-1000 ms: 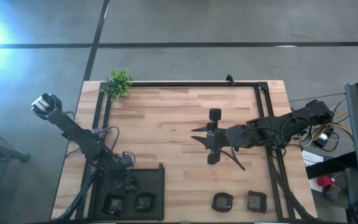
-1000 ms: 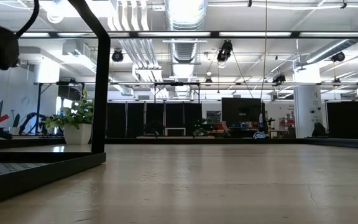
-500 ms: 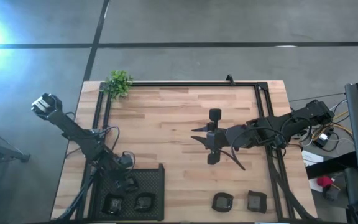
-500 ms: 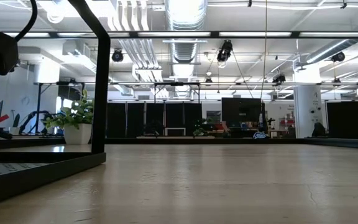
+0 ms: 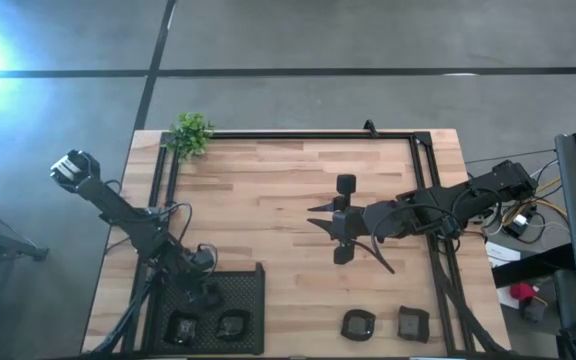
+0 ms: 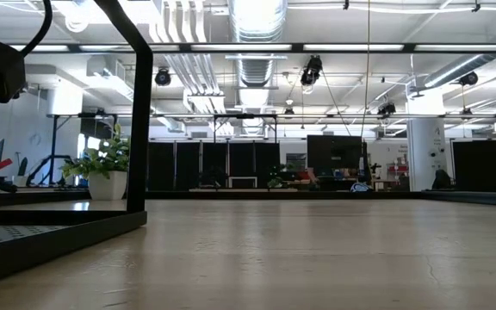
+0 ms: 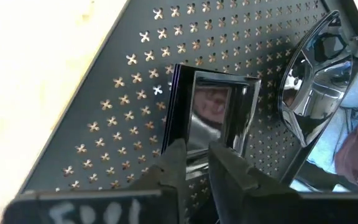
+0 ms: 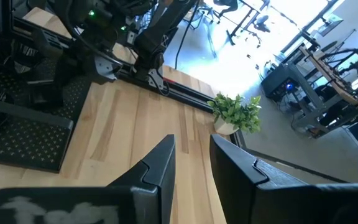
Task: Pick & Place Mini shaped plates
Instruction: Stack the square plate on top of the square plate on the shelf, then stack the leaf shaped plate on top of the leaf shaped plate on the shelf
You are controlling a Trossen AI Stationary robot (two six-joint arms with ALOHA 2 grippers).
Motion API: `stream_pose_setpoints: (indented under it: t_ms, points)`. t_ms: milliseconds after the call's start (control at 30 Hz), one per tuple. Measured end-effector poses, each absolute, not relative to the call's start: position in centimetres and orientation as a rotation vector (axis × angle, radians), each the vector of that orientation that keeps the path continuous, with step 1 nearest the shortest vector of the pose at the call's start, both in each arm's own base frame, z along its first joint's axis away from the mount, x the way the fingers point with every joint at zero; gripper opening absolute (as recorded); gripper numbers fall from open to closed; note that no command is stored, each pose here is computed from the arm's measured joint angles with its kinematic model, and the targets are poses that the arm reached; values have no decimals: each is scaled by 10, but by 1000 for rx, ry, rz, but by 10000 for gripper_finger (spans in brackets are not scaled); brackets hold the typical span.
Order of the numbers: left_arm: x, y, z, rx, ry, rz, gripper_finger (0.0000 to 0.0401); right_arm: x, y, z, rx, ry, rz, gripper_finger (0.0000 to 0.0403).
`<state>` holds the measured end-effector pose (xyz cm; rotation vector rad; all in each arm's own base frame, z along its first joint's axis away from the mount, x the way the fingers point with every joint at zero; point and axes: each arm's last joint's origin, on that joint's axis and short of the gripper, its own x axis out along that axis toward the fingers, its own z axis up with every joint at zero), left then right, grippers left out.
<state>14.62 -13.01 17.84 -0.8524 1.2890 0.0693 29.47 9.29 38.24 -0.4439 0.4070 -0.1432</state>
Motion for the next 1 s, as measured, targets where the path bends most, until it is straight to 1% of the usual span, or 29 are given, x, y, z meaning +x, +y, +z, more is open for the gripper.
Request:
stream_pose_setpoints:
  t_ms: [100,233,367,533,667,833,1000]
  points:
    - [146,-130,180,-865,1306,52,68,295,93,382,-444,407,-143,95]
    - [145,-128,184,-860,1278,28,69,295,93,382,-427,406,-146,95]
    - [142,-124,193,-846,1200,4,69,292,92,381,-375,428,-155,95]
    - [137,-115,208,-799,1037,-15,69,280,88,375,-273,531,-174,95]
    - [134,-105,221,-663,830,7,69,269,86,363,-135,682,-150,95]
    - [133,-93,242,-426,566,103,69,260,90,340,16,905,-97,95]
    - [137,-90,261,-215,346,198,69,254,97,313,99,1059,-67,95]
